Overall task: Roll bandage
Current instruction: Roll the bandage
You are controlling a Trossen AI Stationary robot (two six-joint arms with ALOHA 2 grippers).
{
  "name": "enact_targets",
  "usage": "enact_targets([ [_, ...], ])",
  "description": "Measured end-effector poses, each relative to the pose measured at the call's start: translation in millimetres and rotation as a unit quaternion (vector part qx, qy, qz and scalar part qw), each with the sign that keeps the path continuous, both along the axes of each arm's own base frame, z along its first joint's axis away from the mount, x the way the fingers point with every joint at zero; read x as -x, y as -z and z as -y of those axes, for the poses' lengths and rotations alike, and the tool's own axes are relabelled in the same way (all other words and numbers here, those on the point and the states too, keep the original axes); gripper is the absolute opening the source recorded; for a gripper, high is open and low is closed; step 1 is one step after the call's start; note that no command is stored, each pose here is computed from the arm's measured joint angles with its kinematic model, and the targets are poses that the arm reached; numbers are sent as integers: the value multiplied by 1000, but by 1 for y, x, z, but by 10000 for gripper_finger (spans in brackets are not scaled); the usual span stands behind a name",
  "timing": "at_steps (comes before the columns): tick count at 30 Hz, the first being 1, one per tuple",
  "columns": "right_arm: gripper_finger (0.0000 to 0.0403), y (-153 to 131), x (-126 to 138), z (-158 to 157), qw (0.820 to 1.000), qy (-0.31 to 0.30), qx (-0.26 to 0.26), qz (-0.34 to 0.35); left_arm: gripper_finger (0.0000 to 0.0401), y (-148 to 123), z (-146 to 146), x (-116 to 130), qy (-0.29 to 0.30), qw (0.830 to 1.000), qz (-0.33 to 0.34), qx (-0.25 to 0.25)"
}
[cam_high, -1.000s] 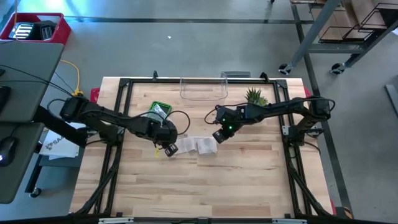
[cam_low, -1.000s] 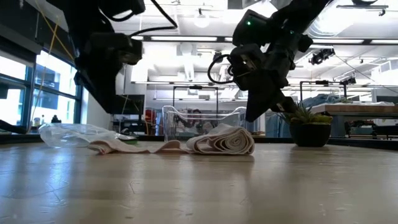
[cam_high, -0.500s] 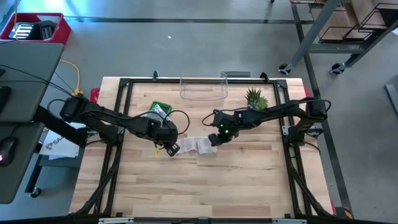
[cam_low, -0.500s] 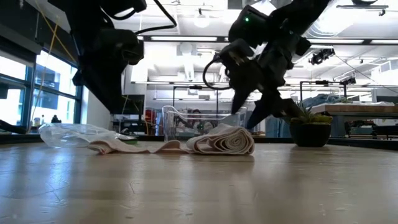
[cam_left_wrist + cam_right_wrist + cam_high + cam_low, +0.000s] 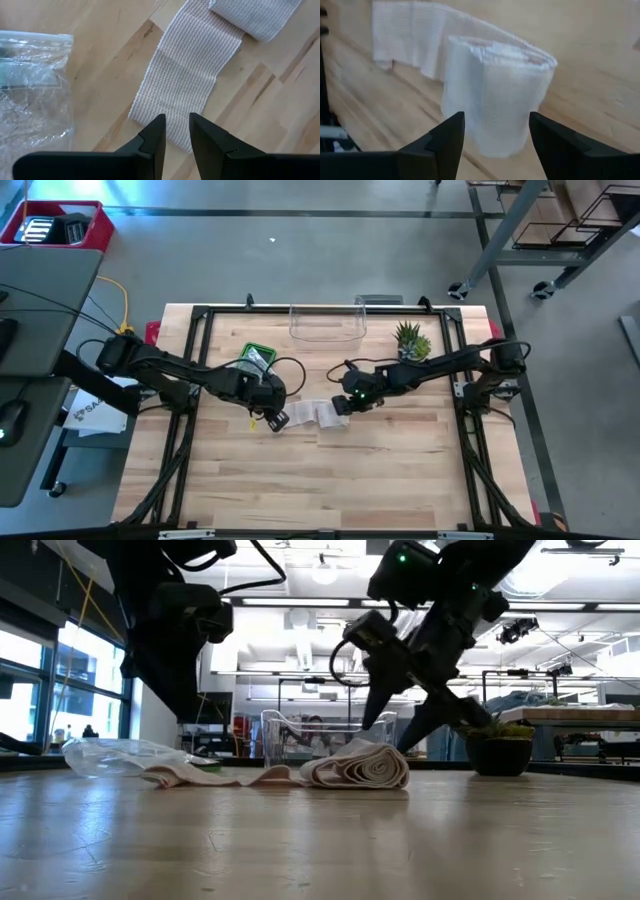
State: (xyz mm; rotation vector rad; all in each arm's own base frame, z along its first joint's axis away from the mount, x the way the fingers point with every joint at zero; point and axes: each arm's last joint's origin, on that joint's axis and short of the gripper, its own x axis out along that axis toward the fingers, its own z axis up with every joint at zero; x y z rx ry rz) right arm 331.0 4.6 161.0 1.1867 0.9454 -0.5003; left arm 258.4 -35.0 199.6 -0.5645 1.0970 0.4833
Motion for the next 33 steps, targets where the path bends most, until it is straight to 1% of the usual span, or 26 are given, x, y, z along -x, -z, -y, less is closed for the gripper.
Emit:
enact_targets([
  [3, 215, 2, -2, 1, 1000, 16, 3, 4, 82, 1, 0, 1, 2, 1000, -4, -1],
  [6, 215, 5, -2, 1, 1000, 21, 5, -5, 82, 11, -1, 5, -11, 1000, -10, 4],
  [10, 215, 8, -3, 1, 1000, 19, -5, -10, 81, 26, -1, 13, -40, 998, -24, 33],
  [13, 215, 12, -2, -1, 999, 18, -21, -21, 81, 34, 2, 18, -48, 997, -33, 46],
  [16, 215, 18, -3, -3, 999, 14, -25, -31, 81, 38, 6, 22, -46, 997, -38, 43],
  [19, 215, 22, -5, -3, 998, 33, -31, -34, 81, 41, 10, 25, -39, 998, -42, 40],
  [22, 212, 21, -7, 0, 998, 49, -13, -25, 81, 48, 11, 28, -34, 998, -34, 41],
  [24, 195, 22, -5, 0, 997, 60, -16, -34, 81, 53, 11, 29, -35, 998, -27, 45],
  [26, 161, 23, -4, 0, 997, 65, -17, -44, 81, 55, 11, 28, -41, 998, -7, 49],
  [28, 111, 23, -2, 0, 996, 64, -17, -51, 80, 56, 10, 25, -48, 998, 12, 49],
  [30, 51, 22, -2, -1, 997, 58, -16, -54, 77, 55, 10, 21, -43, 997, 35, 51],
  [31, 28, 22, -2, -2, 997, 54, -15, -53, 75, 55, 9, 20, -40, 997, 41, 53],
  [32, 18, 21, -2, -2, 997, 51, -14, -52, 72, 54, 9, 20, -38, 997, 42, 55],
  [33, 18, 20, -1, -3, 997, 49, -13, -53, 69, 55, 10, 20, -36, 997, 42, 60],
])
